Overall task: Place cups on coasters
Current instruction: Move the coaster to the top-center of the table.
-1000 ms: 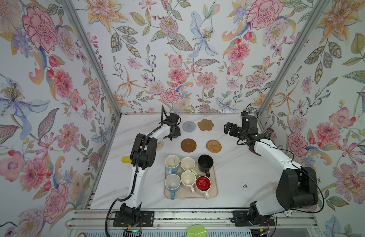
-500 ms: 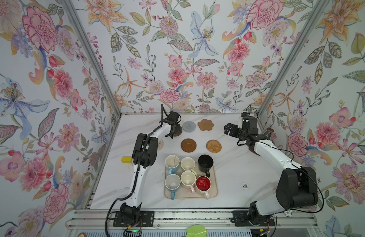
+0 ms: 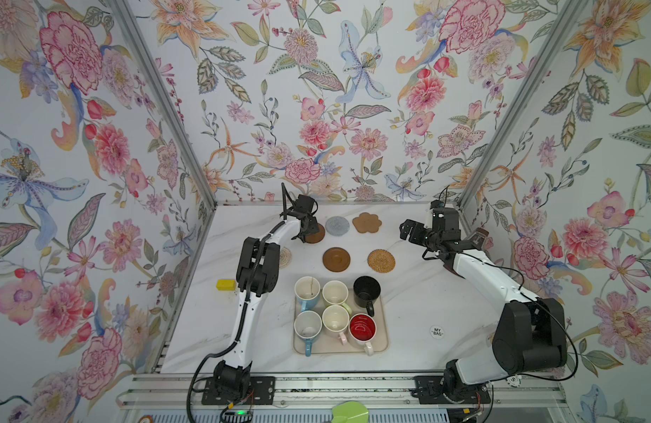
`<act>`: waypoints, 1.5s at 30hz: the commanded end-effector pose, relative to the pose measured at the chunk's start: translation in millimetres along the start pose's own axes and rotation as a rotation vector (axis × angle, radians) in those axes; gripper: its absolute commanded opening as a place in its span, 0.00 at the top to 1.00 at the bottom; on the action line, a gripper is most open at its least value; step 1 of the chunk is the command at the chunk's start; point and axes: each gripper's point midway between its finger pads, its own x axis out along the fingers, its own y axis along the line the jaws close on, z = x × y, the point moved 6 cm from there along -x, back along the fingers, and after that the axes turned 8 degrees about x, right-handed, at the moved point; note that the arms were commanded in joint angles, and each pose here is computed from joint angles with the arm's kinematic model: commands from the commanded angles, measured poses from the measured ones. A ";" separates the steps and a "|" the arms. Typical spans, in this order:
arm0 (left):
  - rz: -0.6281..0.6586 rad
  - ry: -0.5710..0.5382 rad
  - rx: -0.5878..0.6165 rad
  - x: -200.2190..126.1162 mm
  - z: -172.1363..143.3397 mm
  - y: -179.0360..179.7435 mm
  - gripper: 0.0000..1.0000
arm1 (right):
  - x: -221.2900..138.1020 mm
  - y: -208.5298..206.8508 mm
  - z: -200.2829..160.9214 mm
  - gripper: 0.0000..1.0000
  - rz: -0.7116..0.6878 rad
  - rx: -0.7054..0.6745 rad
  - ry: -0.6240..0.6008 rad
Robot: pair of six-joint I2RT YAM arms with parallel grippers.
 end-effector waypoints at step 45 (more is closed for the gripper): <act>-0.007 0.125 0.118 -31.7 -56.6 -22.2 0.21 | 2.2 -1.6 0.8 0.01 0.016 0.037 0.003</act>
